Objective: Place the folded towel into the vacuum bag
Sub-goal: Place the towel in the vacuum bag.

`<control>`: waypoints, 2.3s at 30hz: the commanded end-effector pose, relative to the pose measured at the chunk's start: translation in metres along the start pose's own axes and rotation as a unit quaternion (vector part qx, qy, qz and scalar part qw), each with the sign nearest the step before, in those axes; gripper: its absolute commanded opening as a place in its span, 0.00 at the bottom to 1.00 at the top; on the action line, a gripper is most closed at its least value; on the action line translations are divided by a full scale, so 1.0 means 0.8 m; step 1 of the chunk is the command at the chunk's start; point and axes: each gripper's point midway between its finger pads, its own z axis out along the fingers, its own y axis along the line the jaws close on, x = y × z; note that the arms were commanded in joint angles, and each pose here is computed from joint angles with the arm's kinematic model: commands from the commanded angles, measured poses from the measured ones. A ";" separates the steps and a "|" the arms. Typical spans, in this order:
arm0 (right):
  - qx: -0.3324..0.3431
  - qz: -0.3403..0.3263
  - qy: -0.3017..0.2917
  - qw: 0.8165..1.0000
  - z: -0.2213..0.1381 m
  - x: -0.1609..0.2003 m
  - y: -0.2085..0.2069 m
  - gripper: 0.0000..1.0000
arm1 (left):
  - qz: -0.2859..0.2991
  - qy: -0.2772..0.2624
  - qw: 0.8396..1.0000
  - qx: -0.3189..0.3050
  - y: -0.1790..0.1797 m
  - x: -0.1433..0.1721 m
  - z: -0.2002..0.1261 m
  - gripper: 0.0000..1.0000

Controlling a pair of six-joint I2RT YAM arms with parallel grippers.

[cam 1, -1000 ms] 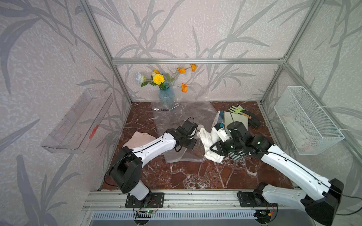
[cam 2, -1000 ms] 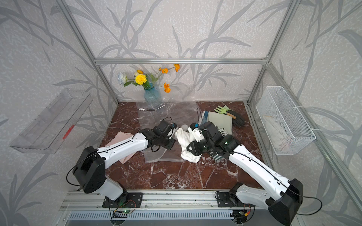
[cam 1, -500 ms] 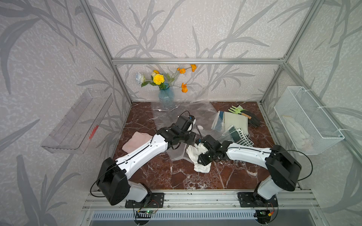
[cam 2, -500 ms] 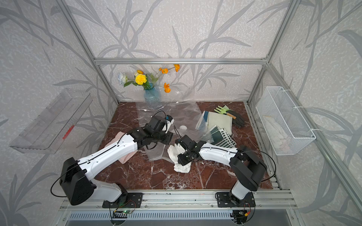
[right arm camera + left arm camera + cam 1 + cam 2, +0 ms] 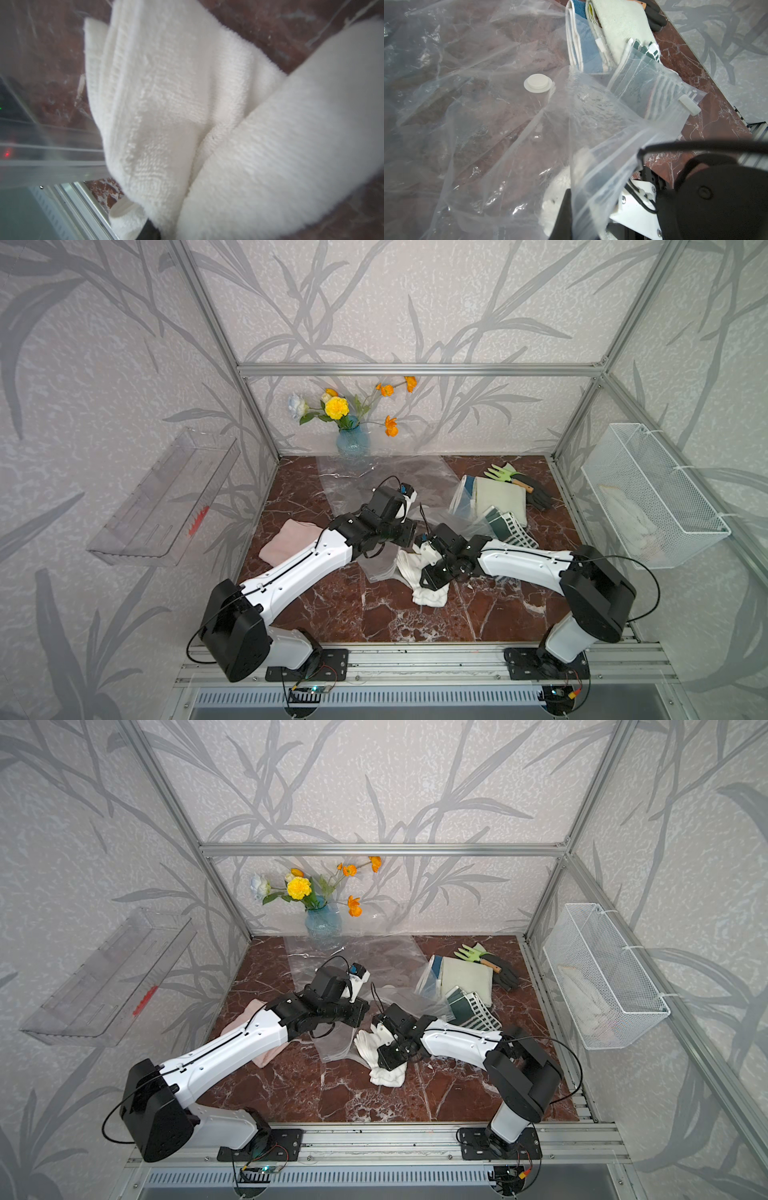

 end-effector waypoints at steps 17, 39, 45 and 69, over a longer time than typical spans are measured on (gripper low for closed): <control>-0.046 0.175 -0.050 0.982 -0.062 0.030 -0.037 0.96 | -0.042 0.030 0.999 0.014 0.002 0.047 0.020 0.00; -0.132 0.386 -0.181 0.895 -0.017 -0.066 -0.008 0.17 | -0.021 0.059 0.996 0.071 -0.027 0.070 0.041 0.00; -0.147 0.377 -0.205 0.891 -0.022 -0.110 -0.009 0.12 | -0.015 0.069 0.996 0.062 -0.020 0.081 0.047 0.00; -0.117 0.432 -0.264 0.855 0.060 -0.126 -0.060 0.26 | 0.017 0.062 0.988 0.140 -0.053 0.069 0.074 0.02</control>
